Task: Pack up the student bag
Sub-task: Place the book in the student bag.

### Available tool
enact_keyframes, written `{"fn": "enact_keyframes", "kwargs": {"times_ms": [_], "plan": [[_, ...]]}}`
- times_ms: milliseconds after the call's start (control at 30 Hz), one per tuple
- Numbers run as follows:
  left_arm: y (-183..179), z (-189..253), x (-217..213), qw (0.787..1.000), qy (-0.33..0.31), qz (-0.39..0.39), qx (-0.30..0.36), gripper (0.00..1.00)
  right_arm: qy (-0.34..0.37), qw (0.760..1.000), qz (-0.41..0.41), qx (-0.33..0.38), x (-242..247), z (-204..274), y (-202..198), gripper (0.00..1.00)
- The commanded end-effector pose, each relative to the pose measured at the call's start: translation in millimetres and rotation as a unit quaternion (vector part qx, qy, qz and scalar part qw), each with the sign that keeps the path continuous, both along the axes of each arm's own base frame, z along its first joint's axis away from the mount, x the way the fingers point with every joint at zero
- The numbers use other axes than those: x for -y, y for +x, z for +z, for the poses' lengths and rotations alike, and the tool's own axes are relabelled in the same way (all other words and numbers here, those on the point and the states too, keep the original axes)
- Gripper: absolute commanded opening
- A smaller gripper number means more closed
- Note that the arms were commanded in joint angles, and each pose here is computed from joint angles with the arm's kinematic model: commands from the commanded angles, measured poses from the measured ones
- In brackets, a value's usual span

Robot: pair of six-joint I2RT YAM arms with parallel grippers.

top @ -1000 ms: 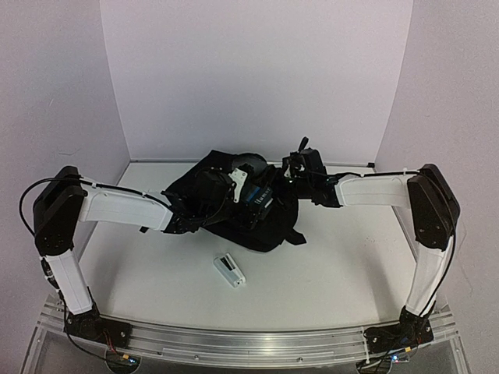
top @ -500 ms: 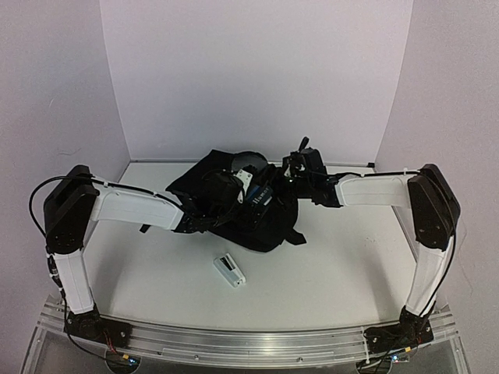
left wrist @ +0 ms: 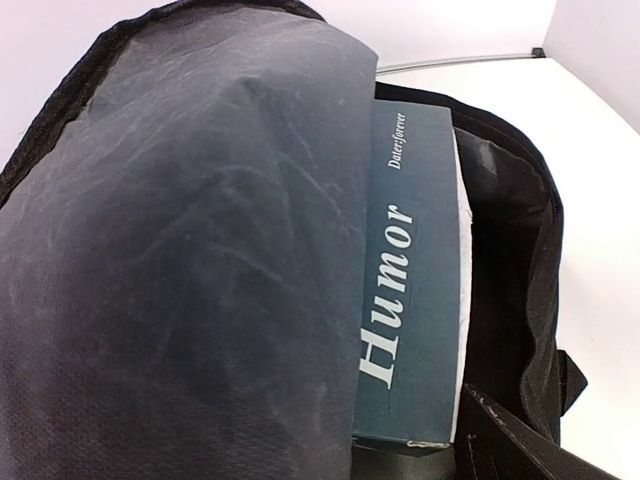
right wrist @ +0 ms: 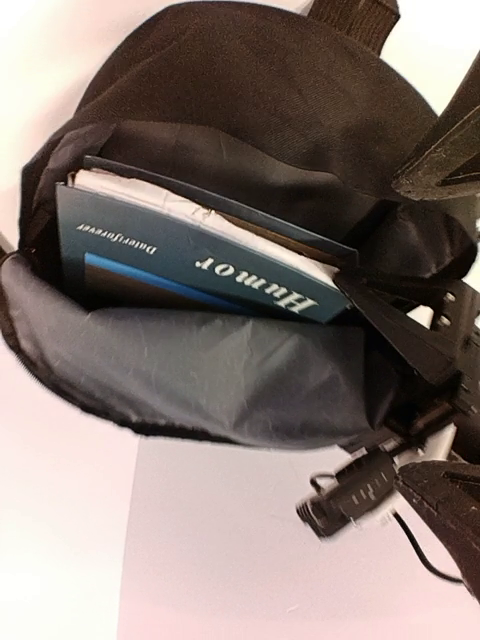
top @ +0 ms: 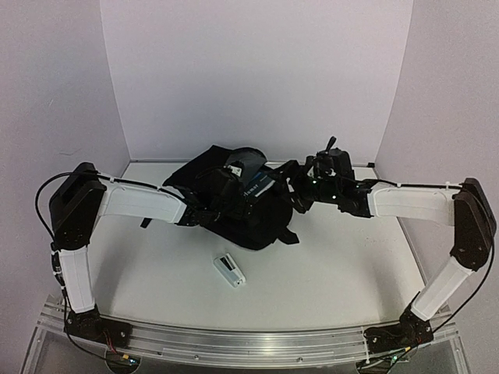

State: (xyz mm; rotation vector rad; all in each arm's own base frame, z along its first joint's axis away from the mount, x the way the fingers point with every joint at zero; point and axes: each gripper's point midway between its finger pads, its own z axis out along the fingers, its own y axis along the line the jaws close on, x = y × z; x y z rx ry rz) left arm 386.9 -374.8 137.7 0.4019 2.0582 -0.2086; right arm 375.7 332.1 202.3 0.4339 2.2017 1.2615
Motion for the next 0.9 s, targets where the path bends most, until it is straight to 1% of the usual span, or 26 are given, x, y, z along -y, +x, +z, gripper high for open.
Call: {"fn": "enact_keyframes", "kwargs": {"times_ms": [0,100,167,267,333,433,467,500,567,633,767,867], "plan": [[6,30,12,0.998,-0.051,-0.038,0.007,1.00,0.017,0.999,-0.017,0.031,2,24,4,0.86],[-17,50,28,0.989,-0.091,-0.112,-0.011,1.00,0.010,0.999,-0.010,0.035,-6,21,13,0.79],[-33,70,29,0.982,-0.117,-0.145,-0.017,1.00,0.001,0.999,-0.008,0.031,-13,11,21,0.72],[-53,93,24,0.974,-0.139,-0.178,-0.035,1.00,-0.009,1.000,-0.008,0.028,-19,0,30,0.65],[-56,109,11,0.973,-0.149,-0.168,-0.045,1.00,-0.016,0.999,-0.013,0.028,-20,-5,35,0.64],[-43,119,-13,0.974,-0.172,-0.129,-0.073,1.00,-0.024,0.999,-0.023,0.036,-17,-5,39,0.64],[-39,119,-18,0.971,-0.184,-0.124,-0.092,1.00,-0.027,0.999,-0.027,0.038,-15,-5,39,0.64],[-26,116,-28,0.969,-0.194,-0.111,-0.108,1.00,-0.029,0.998,-0.032,0.041,-12,-3,39,0.65],[-7,104,-35,0.965,-0.202,-0.092,-0.142,1.00,-0.033,0.998,-0.039,0.044,-5,-2,37,0.65],[2,94,-28,0.959,-0.208,-0.101,-0.167,1.00,-0.037,0.997,-0.048,0.048,4,1,36,0.66],[14,81,1,0.943,-0.231,-0.136,-0.197,1.00,-0.053,0.994,-0.082,0.049,38,1,34,0.68],[21,69,6,0.940,-0.237,-0.119,-0.213,1.00,-0.060,0.993,-0.093,0.053,60,2,37,0.70]]}}
